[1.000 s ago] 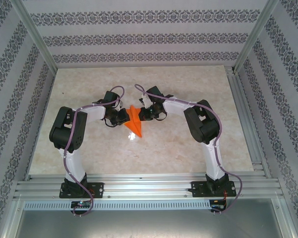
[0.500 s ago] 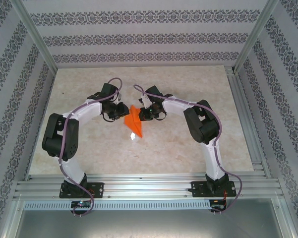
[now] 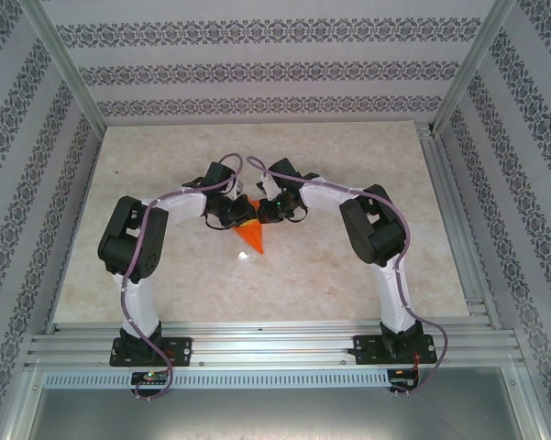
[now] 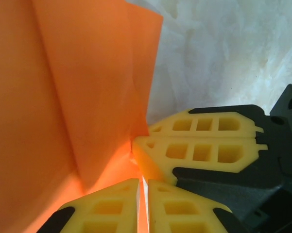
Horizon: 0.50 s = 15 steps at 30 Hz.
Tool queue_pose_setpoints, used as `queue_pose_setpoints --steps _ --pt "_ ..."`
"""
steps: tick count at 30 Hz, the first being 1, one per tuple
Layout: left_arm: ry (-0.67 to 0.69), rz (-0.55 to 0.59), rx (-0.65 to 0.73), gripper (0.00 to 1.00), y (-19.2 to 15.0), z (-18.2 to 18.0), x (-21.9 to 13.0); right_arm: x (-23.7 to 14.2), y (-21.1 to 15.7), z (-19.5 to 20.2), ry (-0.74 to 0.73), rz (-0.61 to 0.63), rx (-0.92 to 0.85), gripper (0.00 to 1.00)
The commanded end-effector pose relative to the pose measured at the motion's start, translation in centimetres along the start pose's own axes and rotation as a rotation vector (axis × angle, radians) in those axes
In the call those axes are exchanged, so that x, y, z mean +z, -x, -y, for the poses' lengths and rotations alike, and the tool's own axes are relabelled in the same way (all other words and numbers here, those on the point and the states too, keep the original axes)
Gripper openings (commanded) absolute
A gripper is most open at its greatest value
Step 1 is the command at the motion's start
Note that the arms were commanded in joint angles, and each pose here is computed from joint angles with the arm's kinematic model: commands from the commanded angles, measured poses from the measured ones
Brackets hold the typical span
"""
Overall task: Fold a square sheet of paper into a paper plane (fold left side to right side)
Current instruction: Fourth fold the wing at the center of the table.
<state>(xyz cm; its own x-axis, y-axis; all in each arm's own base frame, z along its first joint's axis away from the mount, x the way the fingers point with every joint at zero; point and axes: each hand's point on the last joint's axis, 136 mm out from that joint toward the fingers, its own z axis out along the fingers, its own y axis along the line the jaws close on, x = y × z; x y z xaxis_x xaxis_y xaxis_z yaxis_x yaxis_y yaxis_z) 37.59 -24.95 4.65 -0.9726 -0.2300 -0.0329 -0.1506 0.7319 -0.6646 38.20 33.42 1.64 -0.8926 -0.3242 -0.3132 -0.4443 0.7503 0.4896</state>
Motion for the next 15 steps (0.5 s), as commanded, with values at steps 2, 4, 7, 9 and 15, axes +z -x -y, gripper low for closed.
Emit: queue_pose_setpoints --steps 2,4,7,9,15 --pt "-0.037 0.014 0.001 0.13 0.4 0.9 0.7 1.3 -1.4 1.3 -0.059 -0.057 -0.004 0.0" --pt "-0.017 0.009 -0.005 0.12 0.3 0.4 1.0 1.3 -1.5 1.4 -0.059 -0.059 -0.003 0.0" --pt "0.019 -0.001 -0.006 0.12 -0.1 -0.5 1.5 1.3 -1.5 1.3 -0.059 -0.062 -0.005 0.0" --pt "0.051 -0.009 -0.01 0.12 -0.4 -1.3 1.8 1.3 -1.5 1.3 -0.058 -0.061 -0.006 0.0" --pt "0.151 -0.009 -0.032 0.11 -1.1 -4.2 2.3 1.4 -1.5 1.3 -0.059 -0.062 -0.005 0.0"
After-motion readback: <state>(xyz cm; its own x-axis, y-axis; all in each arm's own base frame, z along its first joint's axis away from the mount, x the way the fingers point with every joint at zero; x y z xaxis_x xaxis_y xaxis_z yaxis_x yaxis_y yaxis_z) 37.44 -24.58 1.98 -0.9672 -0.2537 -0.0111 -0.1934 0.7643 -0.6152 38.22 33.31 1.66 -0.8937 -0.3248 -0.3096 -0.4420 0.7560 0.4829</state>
